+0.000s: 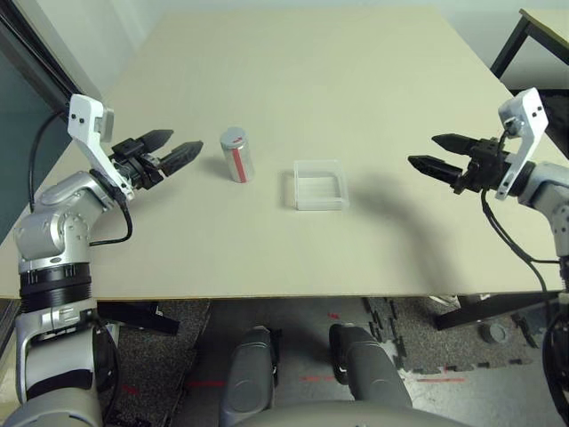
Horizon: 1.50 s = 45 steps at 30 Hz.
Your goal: Pour the medicine from the bottle into the box.
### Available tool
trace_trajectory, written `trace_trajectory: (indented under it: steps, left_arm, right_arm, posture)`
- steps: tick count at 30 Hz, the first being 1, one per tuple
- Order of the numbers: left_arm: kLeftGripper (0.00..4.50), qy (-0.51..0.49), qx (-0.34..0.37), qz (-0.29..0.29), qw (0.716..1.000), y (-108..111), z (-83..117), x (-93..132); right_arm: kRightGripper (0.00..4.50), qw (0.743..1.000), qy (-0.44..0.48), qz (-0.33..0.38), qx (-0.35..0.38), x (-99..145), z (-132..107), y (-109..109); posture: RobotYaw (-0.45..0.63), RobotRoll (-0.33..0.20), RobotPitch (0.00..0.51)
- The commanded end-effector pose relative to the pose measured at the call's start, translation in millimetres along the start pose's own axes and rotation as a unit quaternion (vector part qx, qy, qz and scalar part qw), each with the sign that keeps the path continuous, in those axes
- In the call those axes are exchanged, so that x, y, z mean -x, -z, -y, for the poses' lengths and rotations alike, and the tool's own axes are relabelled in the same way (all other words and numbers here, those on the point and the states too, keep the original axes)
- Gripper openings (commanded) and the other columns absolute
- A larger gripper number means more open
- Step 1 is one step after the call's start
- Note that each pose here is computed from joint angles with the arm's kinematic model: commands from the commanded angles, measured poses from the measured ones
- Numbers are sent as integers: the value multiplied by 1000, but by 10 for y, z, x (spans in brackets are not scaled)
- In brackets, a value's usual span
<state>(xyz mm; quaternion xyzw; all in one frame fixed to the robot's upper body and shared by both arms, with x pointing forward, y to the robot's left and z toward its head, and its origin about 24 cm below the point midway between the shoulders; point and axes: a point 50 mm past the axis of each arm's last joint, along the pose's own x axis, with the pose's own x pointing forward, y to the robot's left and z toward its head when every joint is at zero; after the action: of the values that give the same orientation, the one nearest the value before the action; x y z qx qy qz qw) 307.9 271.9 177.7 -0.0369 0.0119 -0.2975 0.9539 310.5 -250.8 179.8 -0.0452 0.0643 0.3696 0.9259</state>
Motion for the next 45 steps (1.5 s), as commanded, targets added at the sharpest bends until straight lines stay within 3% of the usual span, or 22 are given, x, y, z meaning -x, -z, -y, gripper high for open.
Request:
trace_trajectory:
  steps: [1, 15, 26, 45]
  left_arm:
    - [4478, 11, 0, -21, 1000, 139, 24, -42]
    - [4478, 29, 4, -48, 998, 409, -26, -304]
    - [4478, 62, -36, -59, 996, 431, 30, -539]
    - [4478, 36, -86, -79, 993, 528, -87, -725]
  right_arm:
    - [4500, 1000, -10, -5, -2, -33, -33, 10]
    - [4500, 1000, -26, 2, 0, -141, -126, -25]
    - [4500, 1000, -21, 11, -8, -133, -205, -9]
    - [4500, 999, -17, 33, -9, -187, -254, -92]
  posture:
    - [57, 0, 129]
    - [3, 0, 123]
    - [-30, 0, 119]
    - [-43, 0, 121]
